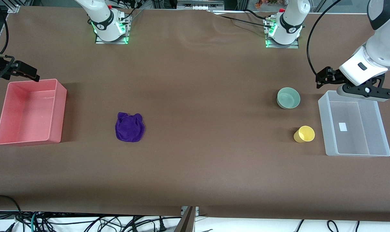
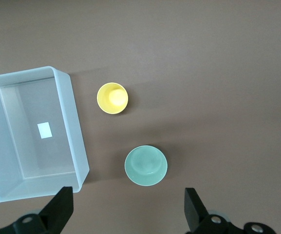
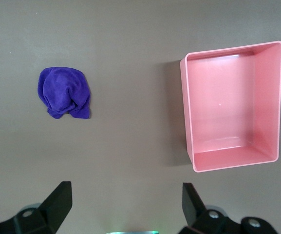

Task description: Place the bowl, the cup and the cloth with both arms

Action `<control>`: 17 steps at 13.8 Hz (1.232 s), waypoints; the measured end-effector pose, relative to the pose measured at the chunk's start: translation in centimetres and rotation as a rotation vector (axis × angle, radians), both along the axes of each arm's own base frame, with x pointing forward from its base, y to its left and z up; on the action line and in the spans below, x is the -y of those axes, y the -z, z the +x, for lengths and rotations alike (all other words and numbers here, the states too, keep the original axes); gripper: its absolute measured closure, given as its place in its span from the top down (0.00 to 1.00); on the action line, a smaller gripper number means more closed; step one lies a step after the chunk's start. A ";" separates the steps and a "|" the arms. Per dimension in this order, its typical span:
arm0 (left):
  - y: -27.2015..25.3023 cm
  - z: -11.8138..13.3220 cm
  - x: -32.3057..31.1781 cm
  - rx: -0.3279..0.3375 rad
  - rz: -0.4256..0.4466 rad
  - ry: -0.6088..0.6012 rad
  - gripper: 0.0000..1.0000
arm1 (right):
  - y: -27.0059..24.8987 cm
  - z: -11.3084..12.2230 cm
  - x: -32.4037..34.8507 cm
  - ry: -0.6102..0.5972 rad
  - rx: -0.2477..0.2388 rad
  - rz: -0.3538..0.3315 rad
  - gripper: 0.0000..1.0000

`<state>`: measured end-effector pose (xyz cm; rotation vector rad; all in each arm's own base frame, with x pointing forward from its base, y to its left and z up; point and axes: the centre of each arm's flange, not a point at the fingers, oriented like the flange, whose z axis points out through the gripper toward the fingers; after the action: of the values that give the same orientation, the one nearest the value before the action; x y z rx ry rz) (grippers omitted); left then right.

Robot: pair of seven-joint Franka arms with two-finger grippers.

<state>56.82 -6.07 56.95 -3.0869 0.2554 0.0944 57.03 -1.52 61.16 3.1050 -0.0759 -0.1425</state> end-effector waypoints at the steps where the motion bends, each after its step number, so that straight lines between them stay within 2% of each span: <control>1: 0.1 0.1 0.0 -0.001 0.000 0.000 1.00 | 0.0 0.0 0.0 0.000 0.000 0.000 1.00; 12: 0.1 0.1 -0.1 -0.011 0.001 -0.002 1.00 | 0.0 0.0 -0.4 -0.007 0.001 0.000 1.00; 14: 0.4 -0.2 -0.1 -0.042 0.005 -0.003 1.00 | 0.0 0.0 -0.5 -0.008 0.002 0.000 1.00; 17: 1.8 -0.9 -0.2 -0.145 0.011 0.037 1.00 | 0.0 0.1 -0.5 -0.004 0.004 0.000 1.00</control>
<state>55.87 -5.85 55.19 -3.0664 0.3165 0.3172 57.09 -1.05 61.17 3.1050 -0.0704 -0.1368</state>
